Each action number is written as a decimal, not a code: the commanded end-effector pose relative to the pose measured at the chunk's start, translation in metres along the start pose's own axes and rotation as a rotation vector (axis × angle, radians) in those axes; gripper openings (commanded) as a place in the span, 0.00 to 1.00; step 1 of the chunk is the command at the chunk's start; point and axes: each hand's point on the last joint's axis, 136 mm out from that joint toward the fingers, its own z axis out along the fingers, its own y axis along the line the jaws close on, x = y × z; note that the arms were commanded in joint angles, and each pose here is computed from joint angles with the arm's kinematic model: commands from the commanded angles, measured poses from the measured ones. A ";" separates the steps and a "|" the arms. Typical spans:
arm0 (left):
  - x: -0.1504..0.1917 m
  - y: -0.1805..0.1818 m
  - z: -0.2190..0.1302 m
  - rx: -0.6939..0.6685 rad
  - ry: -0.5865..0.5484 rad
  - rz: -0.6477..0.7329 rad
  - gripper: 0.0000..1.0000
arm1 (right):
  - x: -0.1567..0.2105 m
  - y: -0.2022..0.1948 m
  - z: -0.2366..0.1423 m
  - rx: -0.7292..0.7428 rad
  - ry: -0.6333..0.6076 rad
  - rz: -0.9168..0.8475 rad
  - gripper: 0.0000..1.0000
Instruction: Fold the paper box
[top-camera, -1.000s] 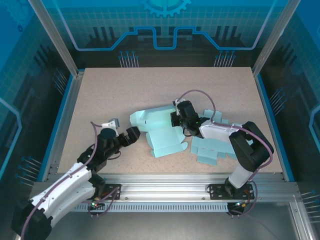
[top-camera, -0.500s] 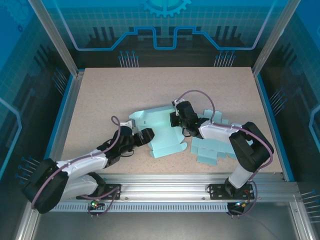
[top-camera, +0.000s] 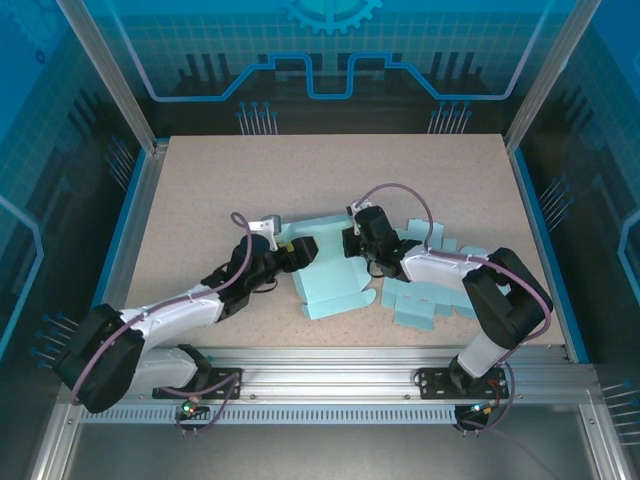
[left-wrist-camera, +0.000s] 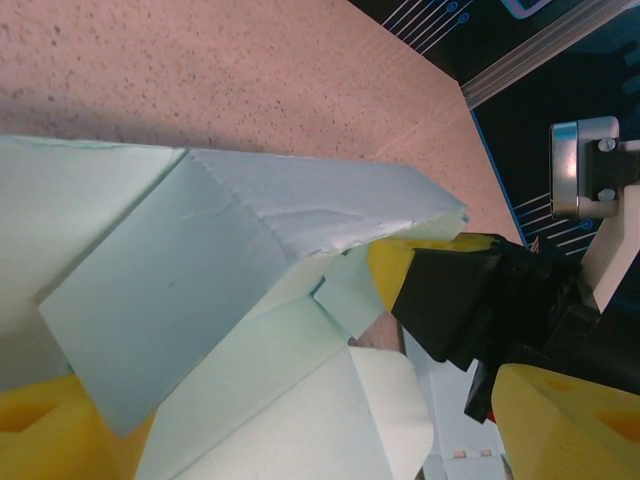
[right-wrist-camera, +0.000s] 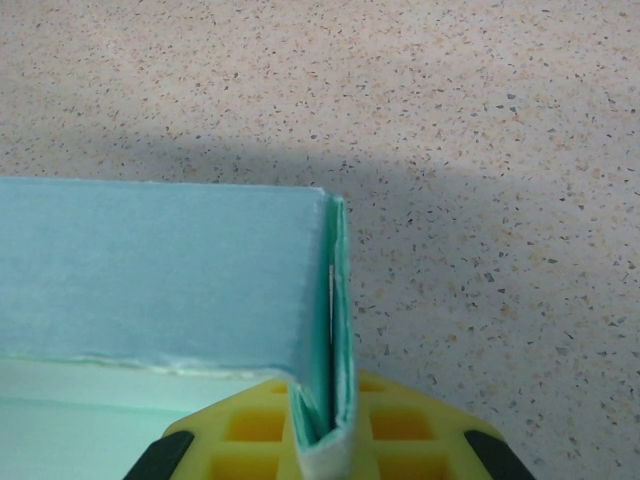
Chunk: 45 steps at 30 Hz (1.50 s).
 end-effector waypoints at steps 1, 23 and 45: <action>-0.007 -0.002 0.008 0.000 -0.018 0.048 0.87 | -0.011 0.011 -0.007 -0.034 -0.040 0.016 0.06; -0.071 0.053 -0.116 -0.254 -0.184 0.089 0.71 | -0.011 0.010 -0.009 -0.027 -0.008 0.037 0.05; -0.021 0.094 -0.005 -0.082 0.047 -0.156 0.55 | -0.015 0.015 -0.002 -0.032 0.012 0.085 0.05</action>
